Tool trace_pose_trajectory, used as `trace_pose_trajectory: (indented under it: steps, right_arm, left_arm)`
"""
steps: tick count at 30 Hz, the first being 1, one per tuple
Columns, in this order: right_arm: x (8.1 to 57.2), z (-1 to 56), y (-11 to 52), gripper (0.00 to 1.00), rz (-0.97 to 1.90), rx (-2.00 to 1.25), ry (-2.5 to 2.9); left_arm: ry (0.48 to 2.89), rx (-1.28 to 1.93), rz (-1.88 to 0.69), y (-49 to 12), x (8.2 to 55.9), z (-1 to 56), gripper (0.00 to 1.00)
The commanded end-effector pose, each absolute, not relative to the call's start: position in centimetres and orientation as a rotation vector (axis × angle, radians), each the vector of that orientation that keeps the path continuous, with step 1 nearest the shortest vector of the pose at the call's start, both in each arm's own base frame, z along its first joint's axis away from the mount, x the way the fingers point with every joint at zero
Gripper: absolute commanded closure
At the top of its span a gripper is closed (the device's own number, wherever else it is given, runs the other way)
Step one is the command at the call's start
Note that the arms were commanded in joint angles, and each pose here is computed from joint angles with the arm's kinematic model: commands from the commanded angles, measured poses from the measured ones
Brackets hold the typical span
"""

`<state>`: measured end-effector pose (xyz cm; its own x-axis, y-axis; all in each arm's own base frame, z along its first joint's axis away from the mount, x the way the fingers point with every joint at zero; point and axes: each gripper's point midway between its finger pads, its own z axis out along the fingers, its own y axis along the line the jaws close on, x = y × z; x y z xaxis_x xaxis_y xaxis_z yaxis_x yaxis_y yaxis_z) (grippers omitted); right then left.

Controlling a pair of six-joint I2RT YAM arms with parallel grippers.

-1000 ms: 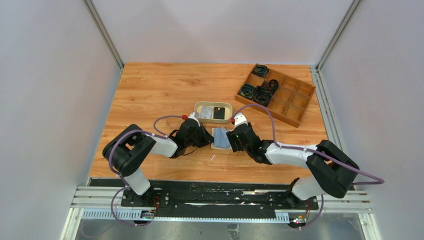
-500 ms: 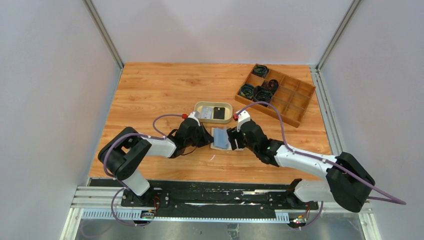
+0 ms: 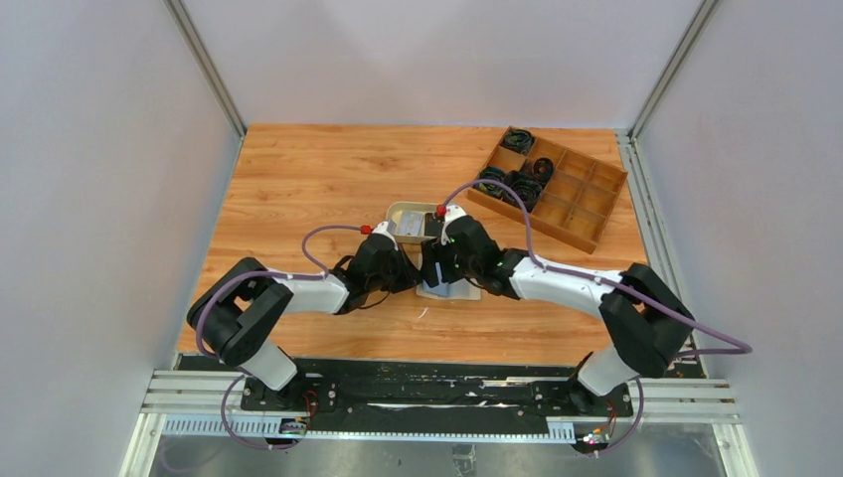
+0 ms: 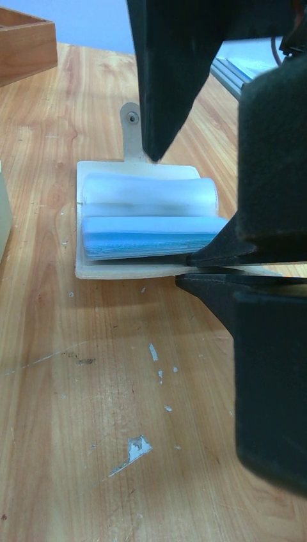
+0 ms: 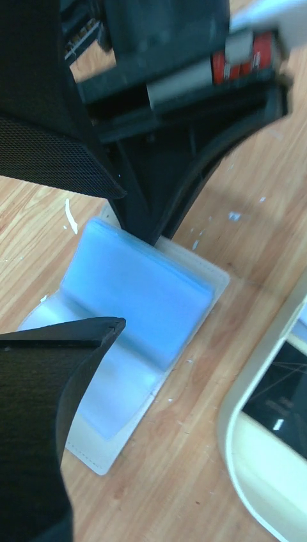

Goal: Take the credit cards out of the card holder

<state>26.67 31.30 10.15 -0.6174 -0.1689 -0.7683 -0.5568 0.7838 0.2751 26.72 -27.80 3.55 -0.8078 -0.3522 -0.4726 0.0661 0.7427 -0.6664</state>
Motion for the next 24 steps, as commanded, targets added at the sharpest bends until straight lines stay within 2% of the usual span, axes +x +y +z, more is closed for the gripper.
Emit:
trace_pose_trajectory:
  steps: [1,24]
  right_arm:
    - [26.9,7.8,30.6,0.29,0.559,-0.461,2.324]
    - [28.0,5.0,30.0,0.29,0.378,-0.498,2.378]
  left_arm:
    - [2.392,-0.18,-0.858,-27.3,25.8,2.6,1.0]
    - [2.401,-0.167,-0.816,-27.0,25.8,2.6,1.0]
